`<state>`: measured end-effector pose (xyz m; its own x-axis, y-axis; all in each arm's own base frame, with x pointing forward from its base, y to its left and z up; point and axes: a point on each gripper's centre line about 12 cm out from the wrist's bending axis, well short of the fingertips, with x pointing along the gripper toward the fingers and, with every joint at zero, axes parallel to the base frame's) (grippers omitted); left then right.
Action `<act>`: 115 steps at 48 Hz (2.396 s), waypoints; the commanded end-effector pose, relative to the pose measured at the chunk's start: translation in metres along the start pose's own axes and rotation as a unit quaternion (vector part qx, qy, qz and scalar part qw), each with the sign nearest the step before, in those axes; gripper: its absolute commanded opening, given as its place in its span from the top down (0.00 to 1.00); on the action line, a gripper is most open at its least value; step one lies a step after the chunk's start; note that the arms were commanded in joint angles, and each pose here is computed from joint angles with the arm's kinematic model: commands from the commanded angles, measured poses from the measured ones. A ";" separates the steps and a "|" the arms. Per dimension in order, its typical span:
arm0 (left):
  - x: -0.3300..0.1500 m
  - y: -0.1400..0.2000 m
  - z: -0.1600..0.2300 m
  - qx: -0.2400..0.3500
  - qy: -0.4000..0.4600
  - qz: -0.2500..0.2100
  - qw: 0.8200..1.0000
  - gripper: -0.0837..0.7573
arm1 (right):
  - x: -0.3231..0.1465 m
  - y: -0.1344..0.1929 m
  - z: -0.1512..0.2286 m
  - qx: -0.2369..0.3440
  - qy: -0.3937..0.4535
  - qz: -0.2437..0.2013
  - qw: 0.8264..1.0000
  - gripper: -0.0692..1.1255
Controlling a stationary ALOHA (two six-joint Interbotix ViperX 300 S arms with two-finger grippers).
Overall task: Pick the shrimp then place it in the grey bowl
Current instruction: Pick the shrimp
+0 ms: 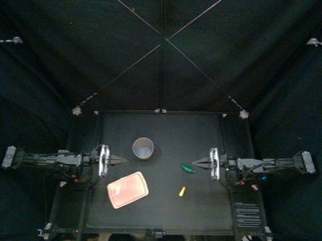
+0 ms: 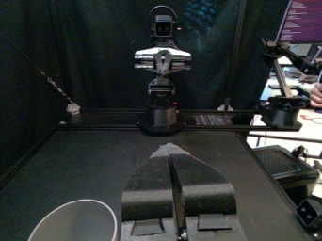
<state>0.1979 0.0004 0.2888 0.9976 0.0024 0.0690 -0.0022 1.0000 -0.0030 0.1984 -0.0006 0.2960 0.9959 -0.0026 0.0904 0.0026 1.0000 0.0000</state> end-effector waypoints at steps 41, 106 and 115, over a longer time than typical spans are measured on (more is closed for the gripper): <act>-0.001 0.012 -0.013 0.000 0.014 0.031 0.999 0.91 | 0.071 0.052 -0.107 0.053 0.229 0.063 0.970 0.27; -0.003 0.018 -0.019 0.001 0.022 0.045 0.999 0.91 | 0.098 0.096 -0.197 -0.093 0.547 0.135 0.821 0.39; -0.003 0.018 -0.020 0.001 0.023 0.045 0.999 0.91 | 0.103 0.098 -0.192 -0.090 0.539 0.135 0.826 0.49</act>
<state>0.1943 0.0176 0.2638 0.9958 0.0911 0.0061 -0.0910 0.9958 -0.0058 0.3095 0.0956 0.1001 0.4206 0.1126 -0.9002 -0.3226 0.9460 -0.0324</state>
